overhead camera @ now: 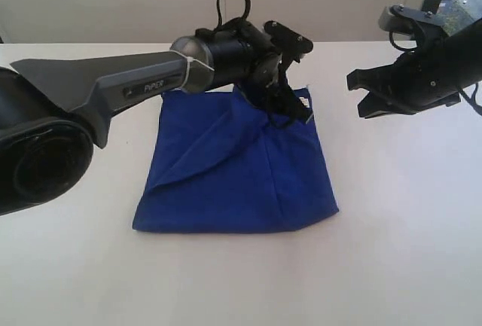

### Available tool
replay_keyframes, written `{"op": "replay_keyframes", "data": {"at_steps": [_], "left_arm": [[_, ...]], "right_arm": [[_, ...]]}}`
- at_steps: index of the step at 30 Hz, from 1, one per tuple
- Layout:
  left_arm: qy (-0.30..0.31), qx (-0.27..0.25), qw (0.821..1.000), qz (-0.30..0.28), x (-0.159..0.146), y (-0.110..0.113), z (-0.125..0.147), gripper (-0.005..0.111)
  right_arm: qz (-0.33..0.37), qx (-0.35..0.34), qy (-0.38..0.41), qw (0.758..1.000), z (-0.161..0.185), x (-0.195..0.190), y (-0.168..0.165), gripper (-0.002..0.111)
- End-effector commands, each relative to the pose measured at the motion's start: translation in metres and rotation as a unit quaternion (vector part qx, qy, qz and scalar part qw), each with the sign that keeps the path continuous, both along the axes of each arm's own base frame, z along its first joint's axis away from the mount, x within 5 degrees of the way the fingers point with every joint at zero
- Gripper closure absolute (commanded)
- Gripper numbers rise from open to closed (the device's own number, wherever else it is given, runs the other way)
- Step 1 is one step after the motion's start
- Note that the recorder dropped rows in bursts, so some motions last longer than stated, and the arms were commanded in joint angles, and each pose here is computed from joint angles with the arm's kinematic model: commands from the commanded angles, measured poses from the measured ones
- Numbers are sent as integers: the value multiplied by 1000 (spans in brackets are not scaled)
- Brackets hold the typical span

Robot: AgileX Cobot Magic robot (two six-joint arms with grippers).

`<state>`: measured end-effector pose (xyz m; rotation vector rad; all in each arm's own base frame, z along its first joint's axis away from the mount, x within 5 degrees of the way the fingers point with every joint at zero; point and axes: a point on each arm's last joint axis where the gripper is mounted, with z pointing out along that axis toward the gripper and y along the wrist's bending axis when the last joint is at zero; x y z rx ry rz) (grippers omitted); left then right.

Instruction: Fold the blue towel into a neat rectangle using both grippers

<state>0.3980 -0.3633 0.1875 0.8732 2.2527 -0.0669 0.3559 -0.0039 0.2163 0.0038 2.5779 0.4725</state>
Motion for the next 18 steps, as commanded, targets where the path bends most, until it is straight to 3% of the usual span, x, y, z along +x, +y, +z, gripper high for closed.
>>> {"op": "replay_keyframes", "data": {"at_steps": [1,5,10,12,18], "left_arm": [[-13,67,998,13,-2,13,15,107],[-28,120,992,28,-2,26,29,107],[-7,151,985,87,10,64,49,107],[9,152,982,109,15,81,56,107],[66,120,986,94,31,112,57,107]], "right_arm": [[4,-2,0,1000,-2,0,-1,108],[5,-3,0,1000,-2,0,-1,108],[9,0,5,1000,-2,-1,0,108],[6,6,5,1000,-2,-1,1,108],[7,50,-16,999,10,5,16,108]]}}
